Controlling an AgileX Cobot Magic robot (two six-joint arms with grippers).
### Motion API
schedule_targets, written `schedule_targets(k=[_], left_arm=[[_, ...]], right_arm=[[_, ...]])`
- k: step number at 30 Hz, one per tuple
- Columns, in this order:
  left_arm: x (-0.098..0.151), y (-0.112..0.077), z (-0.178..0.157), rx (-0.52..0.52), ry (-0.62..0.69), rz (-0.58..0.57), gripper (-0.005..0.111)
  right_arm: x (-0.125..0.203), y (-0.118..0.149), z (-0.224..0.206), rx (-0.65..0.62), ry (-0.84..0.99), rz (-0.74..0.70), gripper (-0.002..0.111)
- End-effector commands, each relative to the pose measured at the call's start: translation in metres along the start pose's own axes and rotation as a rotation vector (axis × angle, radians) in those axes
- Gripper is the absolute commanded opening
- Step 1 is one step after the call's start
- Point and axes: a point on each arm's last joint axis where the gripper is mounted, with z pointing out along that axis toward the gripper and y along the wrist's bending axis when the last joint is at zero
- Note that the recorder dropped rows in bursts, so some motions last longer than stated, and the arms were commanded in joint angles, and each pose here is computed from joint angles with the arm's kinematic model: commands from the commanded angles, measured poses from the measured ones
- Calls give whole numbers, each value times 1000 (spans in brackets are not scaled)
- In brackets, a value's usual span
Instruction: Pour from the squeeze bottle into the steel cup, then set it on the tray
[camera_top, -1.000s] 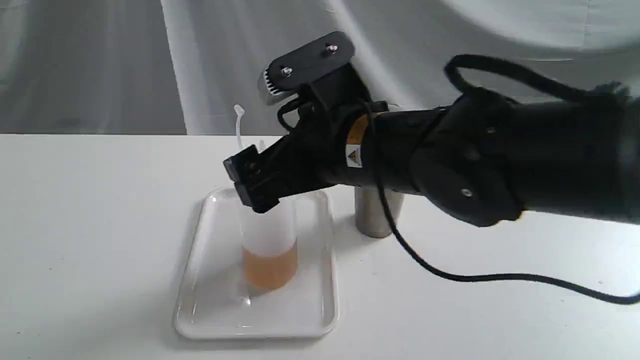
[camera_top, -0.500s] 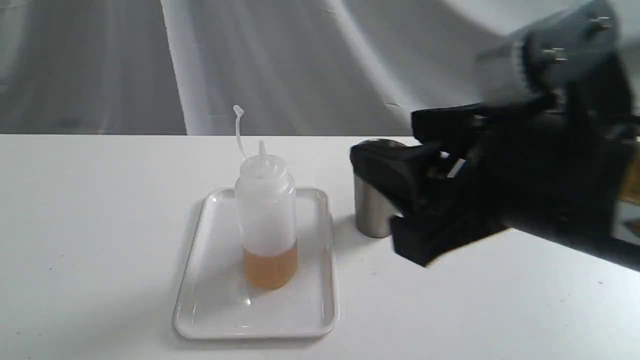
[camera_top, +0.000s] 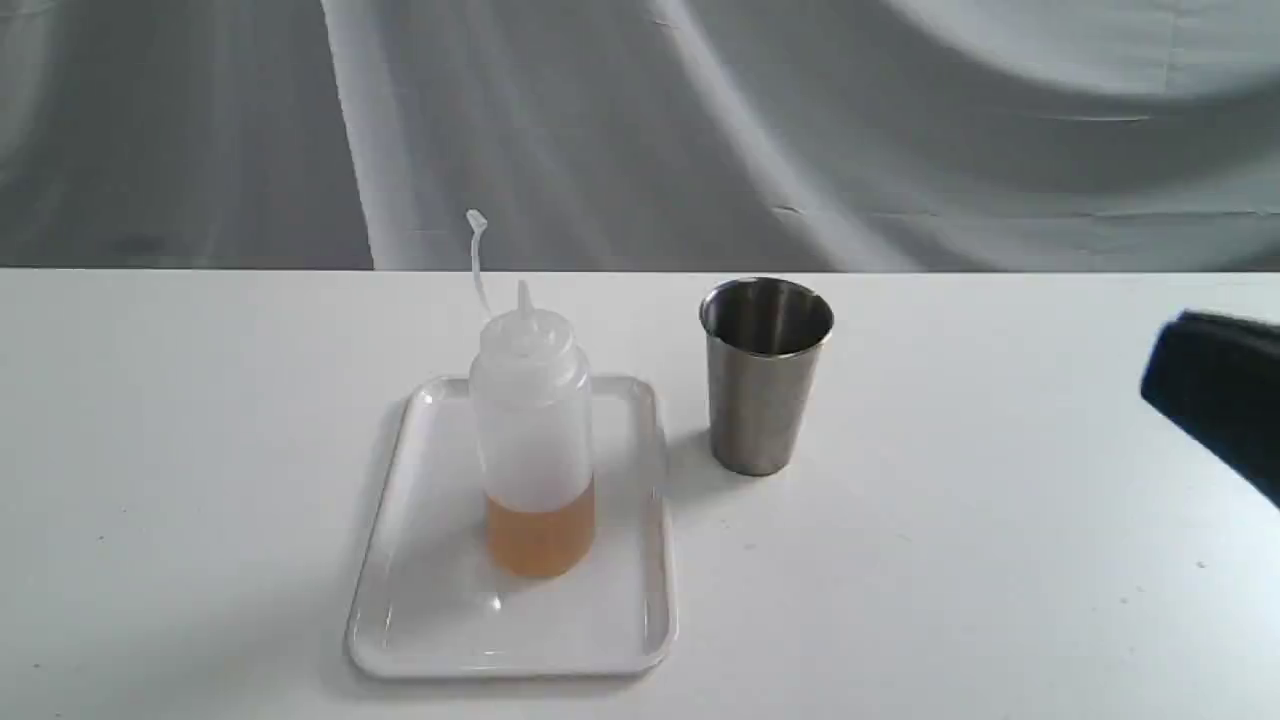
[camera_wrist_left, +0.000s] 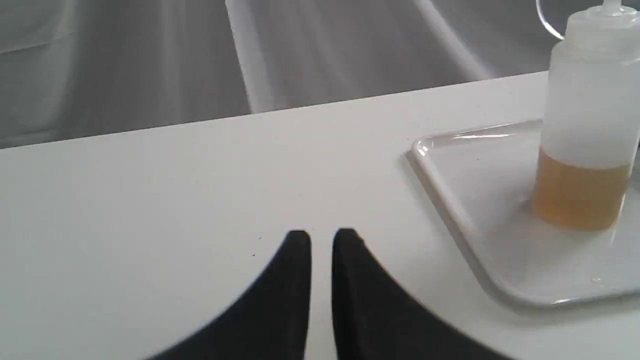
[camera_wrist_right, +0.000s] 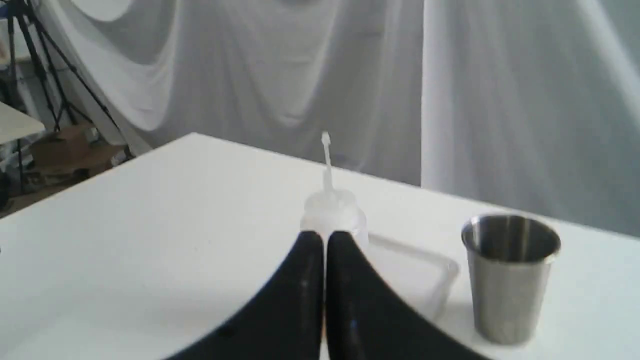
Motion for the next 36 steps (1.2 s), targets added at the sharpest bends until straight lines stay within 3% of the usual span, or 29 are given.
schedule_targets(k=[1,21,36], left_arm=[[1,0,0,2,-7,2,8],[1,0,0,2,-7,2,8],[1,0,0,2,-7,2,8]], right_arm=[[15,-3,-9,33,124,68,0],[3,-4,-14,26,-62,4,0],[78,-29,-41,238,-308,-15,0]])
